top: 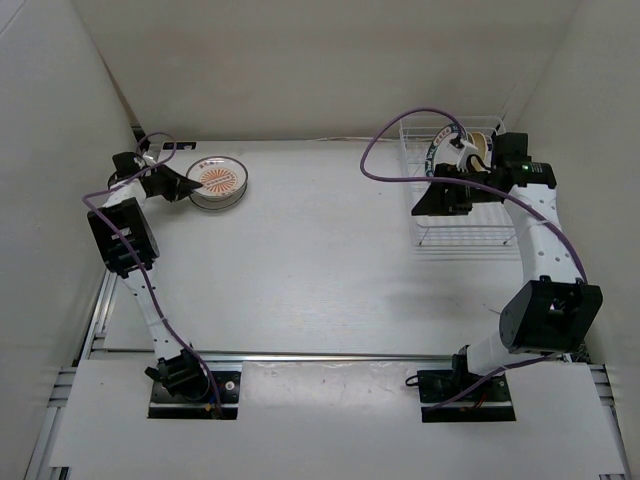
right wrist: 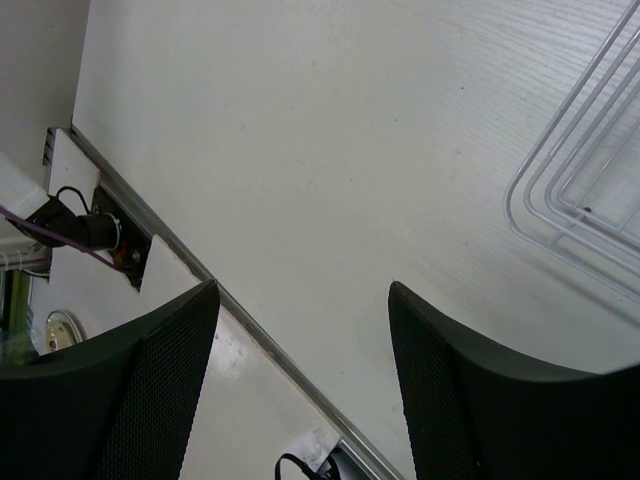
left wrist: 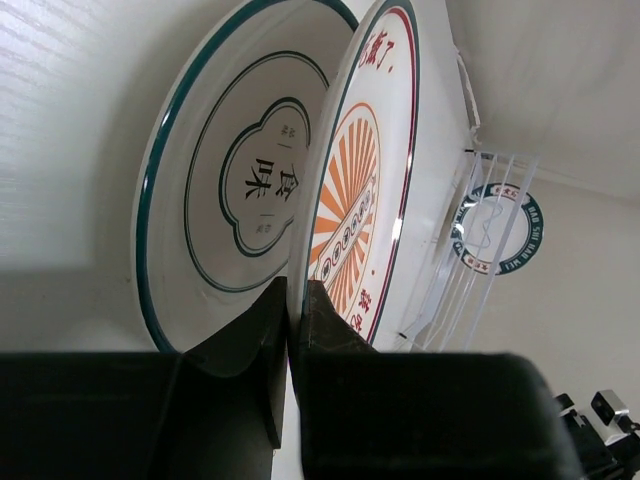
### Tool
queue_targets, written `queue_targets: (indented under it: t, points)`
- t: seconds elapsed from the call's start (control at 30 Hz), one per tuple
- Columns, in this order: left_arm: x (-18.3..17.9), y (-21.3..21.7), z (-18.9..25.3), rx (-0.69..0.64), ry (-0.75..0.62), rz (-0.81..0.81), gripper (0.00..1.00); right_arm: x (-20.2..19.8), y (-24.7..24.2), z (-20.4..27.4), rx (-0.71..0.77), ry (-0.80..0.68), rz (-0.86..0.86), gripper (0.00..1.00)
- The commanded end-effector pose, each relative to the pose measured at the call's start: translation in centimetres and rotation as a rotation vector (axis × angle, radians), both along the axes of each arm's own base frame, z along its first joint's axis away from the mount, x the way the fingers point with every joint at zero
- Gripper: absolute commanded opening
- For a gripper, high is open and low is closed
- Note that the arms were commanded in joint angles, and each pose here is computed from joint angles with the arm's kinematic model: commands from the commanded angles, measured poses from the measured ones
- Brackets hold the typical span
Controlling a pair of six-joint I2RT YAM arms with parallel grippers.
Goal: Unload the plates from the dish rack
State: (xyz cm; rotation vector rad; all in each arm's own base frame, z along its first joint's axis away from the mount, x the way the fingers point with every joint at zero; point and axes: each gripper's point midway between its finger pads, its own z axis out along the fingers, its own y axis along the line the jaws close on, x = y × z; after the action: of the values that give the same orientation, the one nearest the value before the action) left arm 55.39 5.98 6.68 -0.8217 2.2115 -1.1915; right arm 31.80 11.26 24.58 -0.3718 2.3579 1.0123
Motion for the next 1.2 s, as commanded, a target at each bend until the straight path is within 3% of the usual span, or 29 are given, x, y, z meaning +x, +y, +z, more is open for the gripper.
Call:
queue_targets:
  t: [0.0,0.13,0.23,0.3,0.53,0.63,0.9,1.17]
  points:
    - [0.6,-0.1,3.1,0.037,-0.101,-0.03,0.1,-0.5,0.0,0.6,-0.003,-0.041,0.018,0.72]
    - [0.3,0.3,2.1,0.084,-0.091,-0.019,0.1,-0.6,0.0,0.6,-0.003,-0.05,0.018,0.72]
    - [0.3,0.6,2.1,0.114,-0.091,-0.007,0.22,-0.5,0.1,0.8,0.007,-0.053,0.017,0.72]
    - [0.1,0.6,2.0,0.118,-0.089,-0.012,0.22,-0.5,0.2,0.9,0.015,-0.053,0.022,0.72]
    - [0.1,1.0,3.1,0.168,-0.123,-0.018,0.57,-0.4,0.3,1.1,0.022,-0.063,0.027,0.74]
    - [0.1,1.1,3.8,0.189,-0.133,-0.016,0.67,-0.3,0.4,1.1,0.025,-0.065,0.022,0.74]
    - [-0.5,1.6,5.7,0.265,-0.159,-0.016,0.71,-0.5,0.7,1.8,0.05,-0.087,0.032,0.74]
    - [-0.6,1.1,6.3,0.47,-0.151,-0.028,0.8,-1.4,1.1,2.1,0.078,-0.087,0.043,0.74]
